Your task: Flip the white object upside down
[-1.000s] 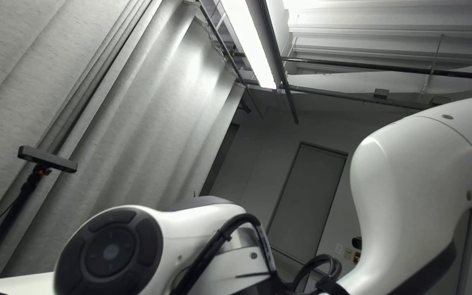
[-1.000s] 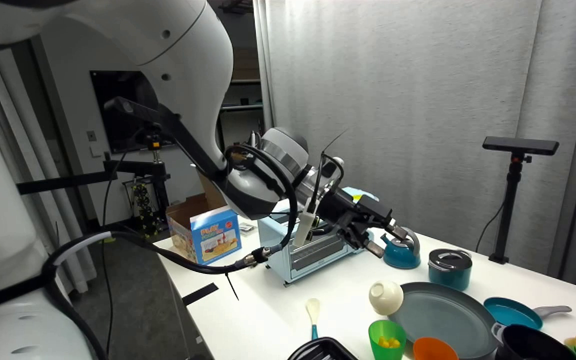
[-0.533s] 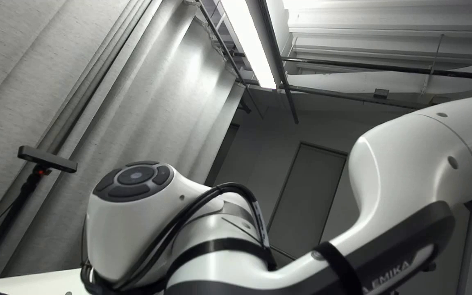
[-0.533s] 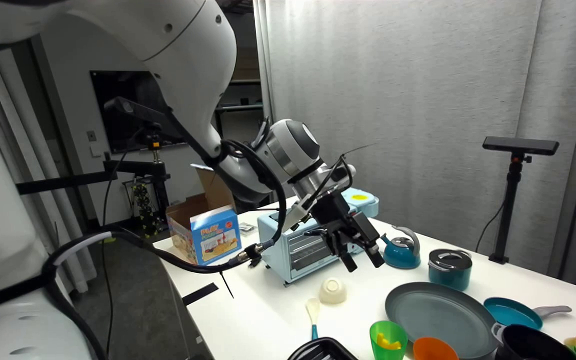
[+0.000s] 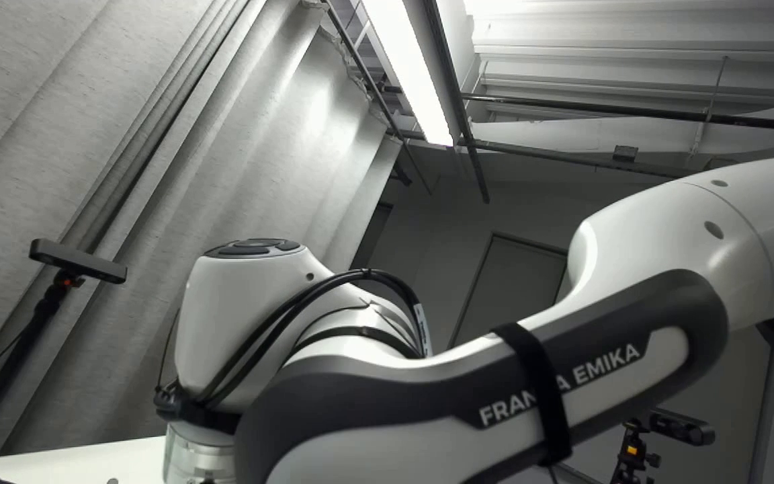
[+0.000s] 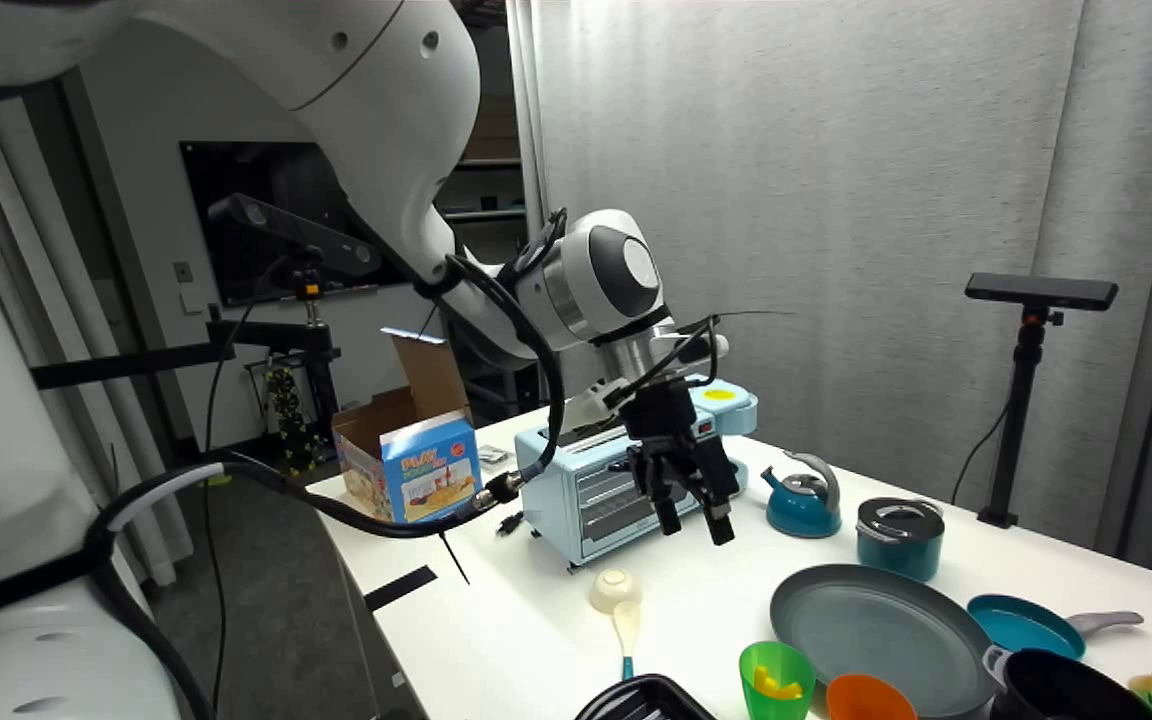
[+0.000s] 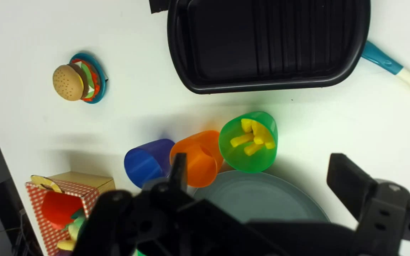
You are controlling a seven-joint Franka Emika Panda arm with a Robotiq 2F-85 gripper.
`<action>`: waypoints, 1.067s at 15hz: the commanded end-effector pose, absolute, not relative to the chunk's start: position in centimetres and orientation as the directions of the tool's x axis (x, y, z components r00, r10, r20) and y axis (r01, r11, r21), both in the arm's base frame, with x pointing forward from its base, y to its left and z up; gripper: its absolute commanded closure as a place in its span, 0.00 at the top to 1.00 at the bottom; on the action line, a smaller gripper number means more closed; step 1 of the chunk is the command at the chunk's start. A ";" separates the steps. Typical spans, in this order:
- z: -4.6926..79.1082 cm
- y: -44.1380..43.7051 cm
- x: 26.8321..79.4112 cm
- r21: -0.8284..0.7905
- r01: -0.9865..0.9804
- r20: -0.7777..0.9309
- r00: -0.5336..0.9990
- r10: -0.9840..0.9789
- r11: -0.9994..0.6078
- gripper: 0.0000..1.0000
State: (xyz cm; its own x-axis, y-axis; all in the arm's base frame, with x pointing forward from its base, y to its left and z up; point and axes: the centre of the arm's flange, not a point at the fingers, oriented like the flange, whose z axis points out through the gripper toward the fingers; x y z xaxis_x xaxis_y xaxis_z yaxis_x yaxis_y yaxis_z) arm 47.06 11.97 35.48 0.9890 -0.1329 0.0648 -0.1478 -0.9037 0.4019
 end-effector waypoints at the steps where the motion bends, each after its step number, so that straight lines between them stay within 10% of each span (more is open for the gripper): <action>1: 38.1 11.3 46.9 0.329 -0.154 0.054 0.988 -0.144 -0.932 1.00; 16: 45.3 12.7 45.0 0.125 0.201 0.217 0.950 0.224 -0.972 1.00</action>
State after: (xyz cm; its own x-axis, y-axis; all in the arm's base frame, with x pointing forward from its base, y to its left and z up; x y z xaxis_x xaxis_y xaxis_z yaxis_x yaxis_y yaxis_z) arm 46.91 13.31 44.08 0.9722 0.1531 0.1770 0.1229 -0.9777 0.1706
